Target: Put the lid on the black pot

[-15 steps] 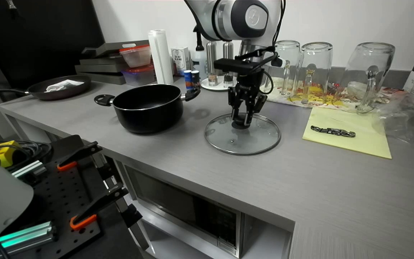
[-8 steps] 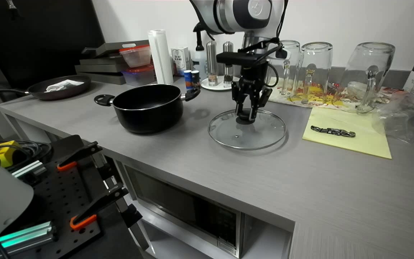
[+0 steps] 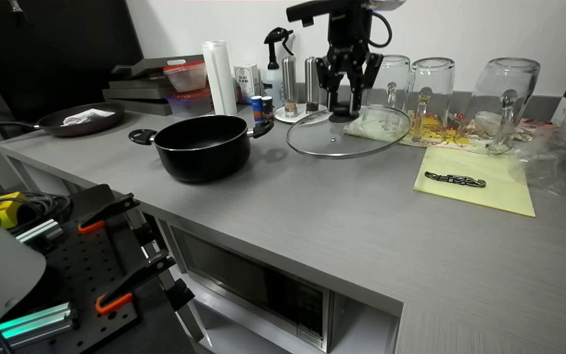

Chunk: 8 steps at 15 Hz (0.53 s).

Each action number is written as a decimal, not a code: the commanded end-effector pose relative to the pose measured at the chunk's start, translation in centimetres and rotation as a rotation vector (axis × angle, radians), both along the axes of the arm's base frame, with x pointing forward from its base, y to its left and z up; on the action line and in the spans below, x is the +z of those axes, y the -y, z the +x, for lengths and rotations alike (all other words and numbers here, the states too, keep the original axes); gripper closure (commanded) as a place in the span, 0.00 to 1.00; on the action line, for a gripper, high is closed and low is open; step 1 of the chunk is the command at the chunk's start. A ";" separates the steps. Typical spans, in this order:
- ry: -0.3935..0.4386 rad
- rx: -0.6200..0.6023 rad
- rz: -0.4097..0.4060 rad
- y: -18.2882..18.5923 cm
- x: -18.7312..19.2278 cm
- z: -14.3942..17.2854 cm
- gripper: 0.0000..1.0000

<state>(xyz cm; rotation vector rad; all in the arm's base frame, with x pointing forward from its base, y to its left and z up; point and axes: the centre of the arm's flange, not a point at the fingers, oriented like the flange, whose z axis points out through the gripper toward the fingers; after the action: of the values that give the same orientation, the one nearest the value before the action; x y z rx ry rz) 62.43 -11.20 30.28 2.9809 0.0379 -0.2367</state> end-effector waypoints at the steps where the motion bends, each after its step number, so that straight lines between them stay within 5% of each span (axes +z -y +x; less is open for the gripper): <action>1: 0.035 0.105 -0.040 -3.9 5.6 -4.5 0.75; 8: 0.056 0.320 -0.080 -13.3 8.2 -7.7 0.75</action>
<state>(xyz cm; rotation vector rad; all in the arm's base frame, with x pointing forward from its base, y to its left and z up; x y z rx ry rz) 57.21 -1.09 37.03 2.8898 0.3627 -0.1439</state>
